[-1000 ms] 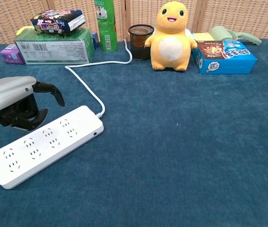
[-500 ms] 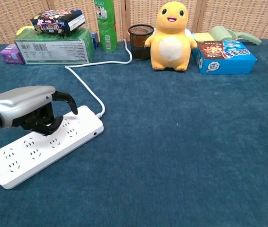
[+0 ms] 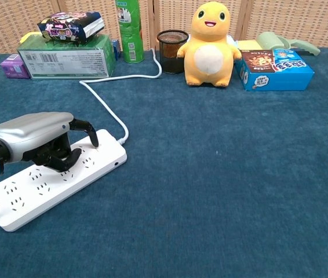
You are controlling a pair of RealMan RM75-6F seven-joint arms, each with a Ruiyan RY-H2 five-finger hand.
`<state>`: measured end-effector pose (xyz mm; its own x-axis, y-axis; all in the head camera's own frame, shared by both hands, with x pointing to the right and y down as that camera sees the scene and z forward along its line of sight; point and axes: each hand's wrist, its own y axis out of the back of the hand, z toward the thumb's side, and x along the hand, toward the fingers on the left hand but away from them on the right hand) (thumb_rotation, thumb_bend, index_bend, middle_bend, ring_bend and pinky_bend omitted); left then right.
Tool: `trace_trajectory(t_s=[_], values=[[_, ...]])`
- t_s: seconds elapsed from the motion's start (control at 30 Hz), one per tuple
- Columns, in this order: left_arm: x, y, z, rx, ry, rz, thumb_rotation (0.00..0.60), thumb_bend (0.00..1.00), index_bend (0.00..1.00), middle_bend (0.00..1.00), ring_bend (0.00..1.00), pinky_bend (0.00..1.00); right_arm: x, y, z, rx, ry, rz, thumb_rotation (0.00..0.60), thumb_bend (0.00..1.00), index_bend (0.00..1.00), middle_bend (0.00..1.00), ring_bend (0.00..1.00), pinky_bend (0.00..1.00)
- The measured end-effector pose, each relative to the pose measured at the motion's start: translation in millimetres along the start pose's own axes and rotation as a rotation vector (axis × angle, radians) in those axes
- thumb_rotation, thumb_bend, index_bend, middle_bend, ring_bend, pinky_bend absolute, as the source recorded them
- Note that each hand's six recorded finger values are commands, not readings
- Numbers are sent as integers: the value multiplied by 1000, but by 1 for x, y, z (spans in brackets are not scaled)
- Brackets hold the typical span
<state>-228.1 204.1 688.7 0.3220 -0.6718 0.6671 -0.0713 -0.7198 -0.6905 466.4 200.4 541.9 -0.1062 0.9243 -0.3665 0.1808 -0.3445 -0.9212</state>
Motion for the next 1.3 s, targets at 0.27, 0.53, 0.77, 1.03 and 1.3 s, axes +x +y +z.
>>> trace_trajectory(t_s=[0.27,0.53,0.77,1.03,1.3], values=[[1,0,2,4,-1,1,600,647,316,1000,1000,1000,0,0,0,-2,0,-1,600,0,61,92,66,0],[4,-1,1,8,7,-2,600,641,316,1000,1000,1000,0,0,-1,-2,0,1,600,0,61,92,66,0],[5,-2,1,13,12,-8,600,636,315,1000,1000,1000,0,1,-1,-3,-1,-1,600,0,61,92,66,0],[6,-6,-1,15,19,-20,600,636,315,1000,1000,1000,0,1,-1,-2,-1,-1,600,0,61,92,66,0],[5,-2,1,7,12,-10,600,635,315,1000,1000,1000,0,1,-1,-3,0,1,600,0,61,92,66,0]])
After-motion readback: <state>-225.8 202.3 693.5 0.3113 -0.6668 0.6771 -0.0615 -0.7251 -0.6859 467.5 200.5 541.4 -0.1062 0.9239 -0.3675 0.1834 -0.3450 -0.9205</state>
